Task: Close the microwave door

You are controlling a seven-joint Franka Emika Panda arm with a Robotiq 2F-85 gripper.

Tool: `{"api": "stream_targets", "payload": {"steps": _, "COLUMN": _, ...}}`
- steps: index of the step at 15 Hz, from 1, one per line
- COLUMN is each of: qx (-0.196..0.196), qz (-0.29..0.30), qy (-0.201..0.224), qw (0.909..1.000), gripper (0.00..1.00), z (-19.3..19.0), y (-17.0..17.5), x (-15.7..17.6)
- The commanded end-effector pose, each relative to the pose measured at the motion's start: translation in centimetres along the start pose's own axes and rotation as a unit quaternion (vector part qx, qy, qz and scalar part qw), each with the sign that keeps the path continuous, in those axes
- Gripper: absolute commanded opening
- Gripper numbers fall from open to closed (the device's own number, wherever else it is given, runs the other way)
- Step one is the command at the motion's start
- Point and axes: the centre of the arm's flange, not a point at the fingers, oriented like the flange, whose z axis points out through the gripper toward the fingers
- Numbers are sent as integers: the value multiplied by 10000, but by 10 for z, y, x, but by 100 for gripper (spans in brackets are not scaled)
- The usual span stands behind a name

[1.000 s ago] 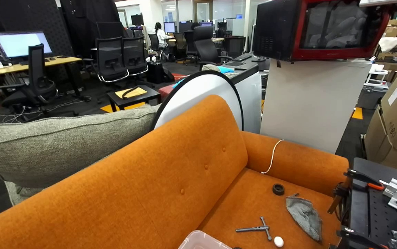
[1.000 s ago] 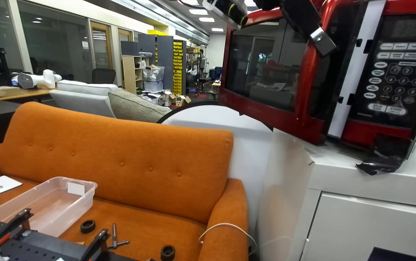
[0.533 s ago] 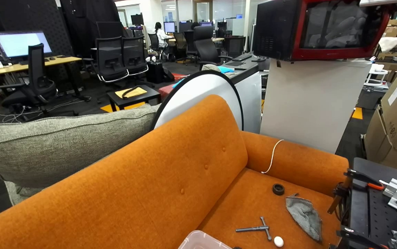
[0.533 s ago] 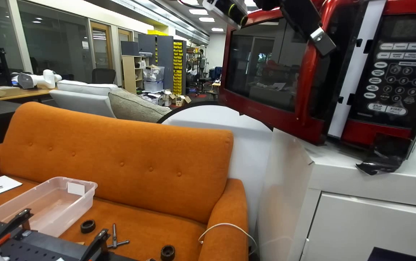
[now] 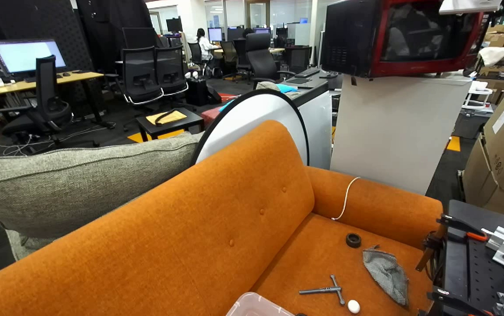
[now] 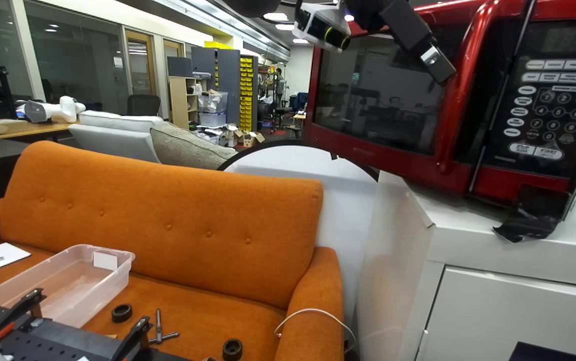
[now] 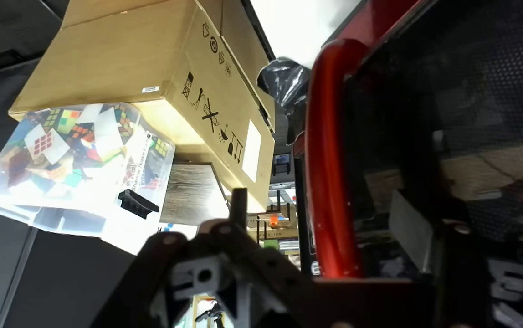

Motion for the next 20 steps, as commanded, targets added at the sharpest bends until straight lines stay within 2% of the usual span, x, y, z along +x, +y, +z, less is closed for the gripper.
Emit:
{"api": "stream_targets", "payload": {"steps": 1, "qx": -100, "qz": 385, "qy": 155, "qw": 9991, "gripper": 58, "z": 14, "y": -32, "x": 13}}
{"api": "stream_targets", "payload": {"steps": 2, "qx": -140, "qz": 538, "qy": 199, "qw": 9983, "gripper": 56, "z": 17, "y": -37, "x": 17}}
{"api": "stream_targets", "payload": {"steps": 7, "qx": -296, "qz": 1104, "qy": 278, "qw": 9931, "gripper": 21, "z": 29, "y": -54, "x": 33}}
{"api": "stream_targets", "payload": {"steps": 8, "qx": -277, "qz": 1095, "qy": 251, "qw": 9933, "gripper": 20, "z": 27, "y": -55, "x": 32}}
{"api": "stream_targets", "payload": {"steps": 9, "qx": -213, "qz": 1084, "qy": 243, "qw": 9936, "gripper": 22, "z": 25, "y": -54, "x": 31}}
{"api": "stream_targets", "payload": {"steps": 10, "qx": -170, "qz": 1080, "qy": 241, "qw": 9937, "gripper": 44, "z": 23, "y": -54, "x": 31}}
{"api": "stream_targets", "payload": {"steps": 11, "qx": -145, "qz": 1035, "qy": 210, "qw": 9943, "gripper": 58, "z": 21, "y": -51, "x": 29}}
{"api": "stream_targets", "payload": {"steps": 12, "qx": -121, "qz": 965, "qy": 198, "qw": 9951, "gripper": 59, "z": 20, "y": -44, "x": 27}}
{"api": "stream_targets", "payload": {"steps": 18, "qx": 153, "qz": 266, "qy": -74, "qw": 9995, "gripper": 100, "z": 16, "y": 7, "x": 25}}
{"api": "stream_targets", "payload": {"steps": 20, "qx": 318, "qz": 34, "qy": -169, "qw": 9993, "gripper": 100, "z": 12, "y": 20, "x": 25}}
